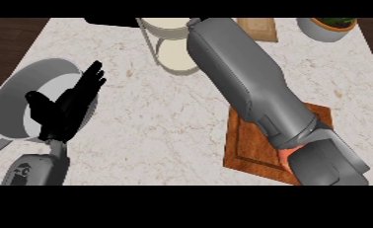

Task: Pick the lemon from the cutting board and place it in the tiered basket

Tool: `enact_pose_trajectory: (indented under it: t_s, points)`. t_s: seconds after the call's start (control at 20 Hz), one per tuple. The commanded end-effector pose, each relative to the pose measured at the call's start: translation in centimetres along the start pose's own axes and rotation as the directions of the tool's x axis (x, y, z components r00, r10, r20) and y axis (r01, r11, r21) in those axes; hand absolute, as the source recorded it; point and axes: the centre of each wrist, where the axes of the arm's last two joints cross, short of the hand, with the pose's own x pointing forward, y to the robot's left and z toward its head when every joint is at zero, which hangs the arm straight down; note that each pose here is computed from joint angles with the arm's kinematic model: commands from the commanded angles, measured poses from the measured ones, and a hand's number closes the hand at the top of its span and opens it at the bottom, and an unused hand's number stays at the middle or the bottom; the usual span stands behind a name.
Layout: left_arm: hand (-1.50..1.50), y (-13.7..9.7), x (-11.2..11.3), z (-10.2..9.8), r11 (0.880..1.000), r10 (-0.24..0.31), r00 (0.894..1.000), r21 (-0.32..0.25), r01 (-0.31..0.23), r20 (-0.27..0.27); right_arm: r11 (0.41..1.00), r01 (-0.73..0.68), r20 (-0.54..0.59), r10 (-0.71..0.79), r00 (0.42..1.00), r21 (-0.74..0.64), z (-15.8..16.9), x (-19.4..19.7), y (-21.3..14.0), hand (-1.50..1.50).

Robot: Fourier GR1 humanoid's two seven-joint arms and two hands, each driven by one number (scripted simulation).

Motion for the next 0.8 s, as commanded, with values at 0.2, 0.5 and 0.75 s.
enact_pose_trajectory:
  t_s: [0.2,0.5,0.75]
  points:
    - [0.00,2.2,-0.5,0.9,0.999,0.007,1.000,0.034,-0.006,-0.021,0.919,0.344,-0.086,-0.365,0.927,-0.193,-0.2,-0.2,-0.2,-1.50]
    - [0.00,2.0,-1.2,1.5,0.994,0.046,0.997,0.097,-0.040,-0.058,0.888,0.372,-0.068,-0.403,0.913,-0.269,-0.9,-1.2,-0.2,-1.50]
    - [0.00,2.9,-2.1,2.2,0.988,0.050,0.997,0.146,-0.040,-0.062,0.876,0.371,-0.076,-0.411,0.908,-0.308,-1.8,-1.7,-1.4,-1.50]
